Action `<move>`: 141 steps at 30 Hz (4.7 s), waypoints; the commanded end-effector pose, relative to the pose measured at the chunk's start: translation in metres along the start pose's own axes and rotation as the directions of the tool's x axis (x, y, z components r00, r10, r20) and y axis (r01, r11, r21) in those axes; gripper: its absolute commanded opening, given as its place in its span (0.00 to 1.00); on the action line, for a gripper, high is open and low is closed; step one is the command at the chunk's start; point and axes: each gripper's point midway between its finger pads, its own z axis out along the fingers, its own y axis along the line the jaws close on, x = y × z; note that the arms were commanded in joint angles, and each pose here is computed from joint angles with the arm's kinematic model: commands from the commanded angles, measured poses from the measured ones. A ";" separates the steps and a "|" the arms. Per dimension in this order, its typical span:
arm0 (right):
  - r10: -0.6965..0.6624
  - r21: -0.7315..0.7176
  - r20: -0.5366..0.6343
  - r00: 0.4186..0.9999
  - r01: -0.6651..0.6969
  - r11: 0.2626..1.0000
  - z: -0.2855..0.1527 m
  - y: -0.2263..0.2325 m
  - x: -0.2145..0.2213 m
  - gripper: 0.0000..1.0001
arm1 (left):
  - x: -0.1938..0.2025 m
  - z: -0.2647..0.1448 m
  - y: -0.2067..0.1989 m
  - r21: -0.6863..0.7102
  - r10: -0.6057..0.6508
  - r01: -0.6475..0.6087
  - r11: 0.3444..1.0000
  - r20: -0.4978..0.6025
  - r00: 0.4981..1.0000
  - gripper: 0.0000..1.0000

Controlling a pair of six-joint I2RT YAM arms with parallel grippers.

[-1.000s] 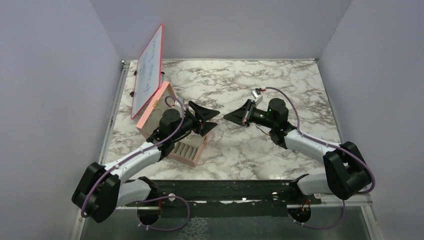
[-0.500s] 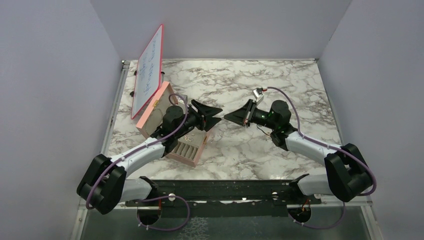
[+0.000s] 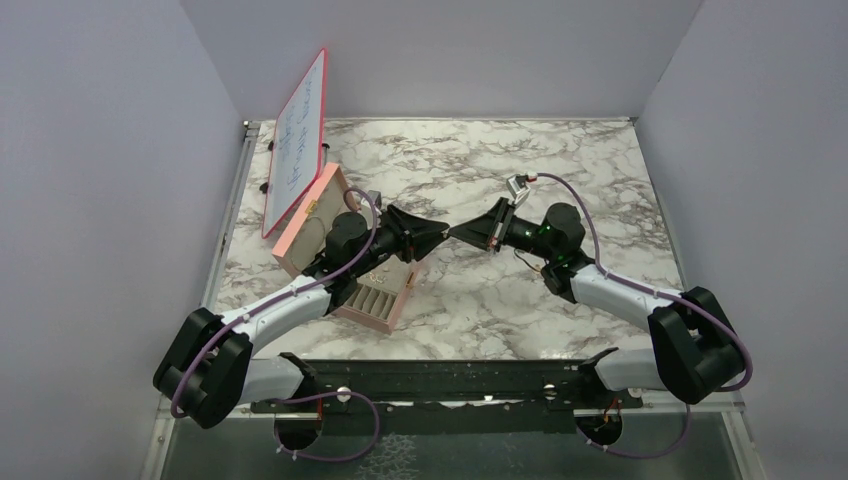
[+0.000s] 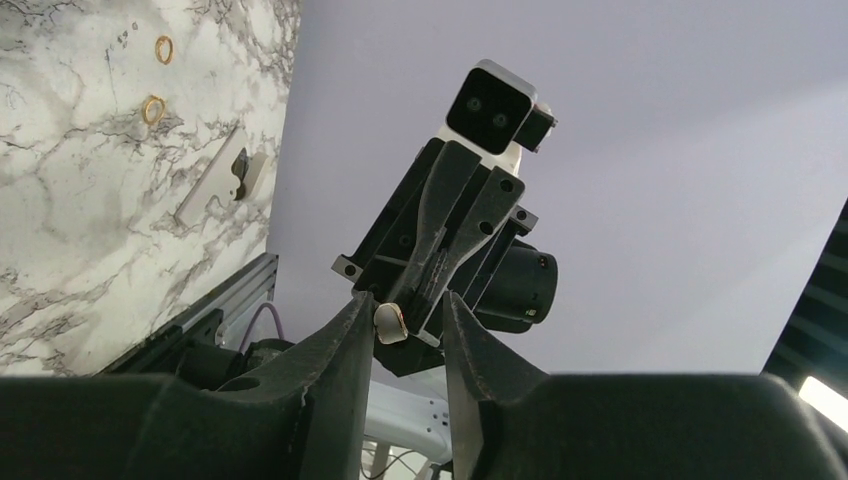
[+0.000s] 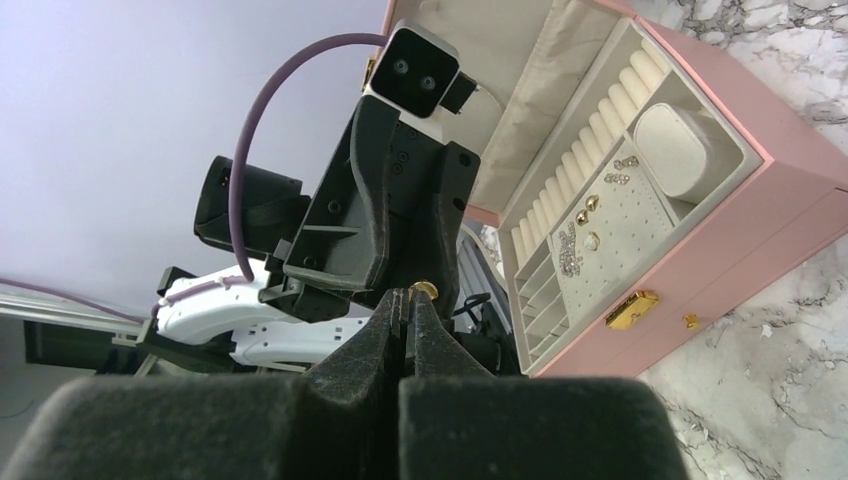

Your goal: Organize the mixed jewelry

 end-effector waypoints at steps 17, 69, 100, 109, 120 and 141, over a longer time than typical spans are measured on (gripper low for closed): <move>-0.030 -0.051 0.029 0.999 0.031 0.998 -0.012 0.012 0.002 0.11 | 0.010 0.003 -0.030 0.082 0.087 -0.084 0.993 -0.042 0.995 0.01; 0.138 0.602 -0.154 0.978 -0.018 0.798 -0.057 -0.178 0.082 0.42 | -0.097 -0.076 0.110 -0.702 0.685 -0.696 0.153 -0.432 0.587 0.03; 0.212 0.645 -0.200 0.957 -0.034 0.763 -0.050 -0.200 0.090 0.39 | -0.091 -0.090 0.126 -0.720 0.630 -0.675 0.164 -0.450 0.633 0.03; 0.212 0.647 -0.202 0.956 -0.032 0.762 -0.051 -0.201 0.091 0.38 | -0.094 -0.075 0.119 -0.707 0.653 -0.682 0.185 -0.431 0.623 0.03; 0.202 0.642 -0.206 0.958 -0.023 0.766 -0.049 -0.199 0.088 0.37 | -0.108 -0.069 0.114 -0.739 0.694 -0.645 0.193 -0.363 0.622 0.03; 0.205 0.655 -0.198 0.958 -0.027 0.755 -0.052 -0.201 0.089 0.36 | -0.112 -0.071 0.131 -0.753 0.672 -0.630 0.191 -0.367 0.643 0.03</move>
